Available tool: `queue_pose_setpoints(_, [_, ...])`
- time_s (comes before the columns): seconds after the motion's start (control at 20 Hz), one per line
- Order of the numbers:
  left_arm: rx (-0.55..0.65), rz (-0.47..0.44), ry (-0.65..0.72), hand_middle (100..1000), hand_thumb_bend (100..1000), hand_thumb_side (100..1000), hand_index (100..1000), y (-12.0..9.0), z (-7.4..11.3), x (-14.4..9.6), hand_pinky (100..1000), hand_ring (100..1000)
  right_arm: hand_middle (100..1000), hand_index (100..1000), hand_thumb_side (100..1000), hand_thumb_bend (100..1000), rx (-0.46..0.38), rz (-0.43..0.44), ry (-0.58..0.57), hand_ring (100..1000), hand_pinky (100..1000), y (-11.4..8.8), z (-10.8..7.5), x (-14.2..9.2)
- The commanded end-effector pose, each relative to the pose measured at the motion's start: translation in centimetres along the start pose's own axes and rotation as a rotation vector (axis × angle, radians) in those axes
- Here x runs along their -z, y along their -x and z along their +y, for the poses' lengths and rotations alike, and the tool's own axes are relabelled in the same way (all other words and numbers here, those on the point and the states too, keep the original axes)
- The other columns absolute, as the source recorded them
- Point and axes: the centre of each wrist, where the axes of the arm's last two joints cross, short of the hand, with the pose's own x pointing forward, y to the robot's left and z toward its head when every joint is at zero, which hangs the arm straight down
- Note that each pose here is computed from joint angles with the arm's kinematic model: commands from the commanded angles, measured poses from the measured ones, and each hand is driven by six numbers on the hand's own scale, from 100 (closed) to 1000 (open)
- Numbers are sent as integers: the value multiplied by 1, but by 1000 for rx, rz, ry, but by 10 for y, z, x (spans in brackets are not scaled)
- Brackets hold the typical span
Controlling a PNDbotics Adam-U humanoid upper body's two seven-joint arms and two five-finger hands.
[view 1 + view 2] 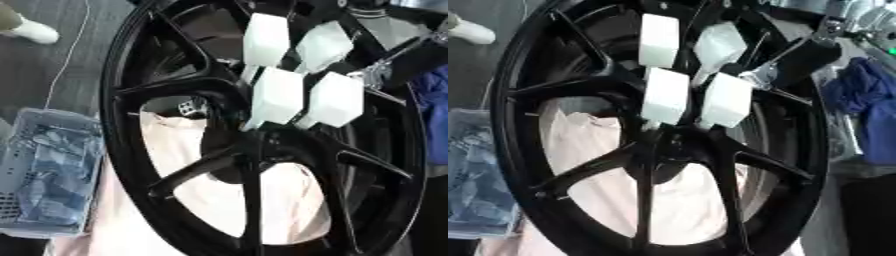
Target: Pull the pin out of the wheel hub.
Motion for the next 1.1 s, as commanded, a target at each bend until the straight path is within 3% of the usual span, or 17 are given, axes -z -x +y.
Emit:
queue_pose_setpoints(0.05, [6,-28,12,649,100,758,729,-7,-1,4,876,707,663,767,100,261,-26,1,-17,806,709,-3,-6,-1])
queue_pose_setpoints(0.45, [3,-26,12,650,100,759,729,-7,-1,4,877,708,539,666,100,210,-23,-2,4,770,700,-3,-6,0])
queue_pose_setpoints(0.6, [2,-27,12,651,100,760,729,-7,-1,4,878,709,539,668,100,212,-18,7,8,765,693,-3,-5,0])
queue_pose_setpoints(0.7, [2,-26,10,651,100,760,730,-6,-1,4,878,709,561,694,100,247,-14,14,10,767,695,-3,-4,0])
queue_pose_setpoints(0.95, [2,-27,11,652,100,759,730,-6,-2,4,879,709,716,824,100,374,-20,34,11,797,714,-2,-4,-1])
queue_pose_setpoints(1.1, [3,-25,13,652,100,759,730,-6,-2,3,880,709,710,845,100,407,-28,54,8,805,725,-2,-3,-1])
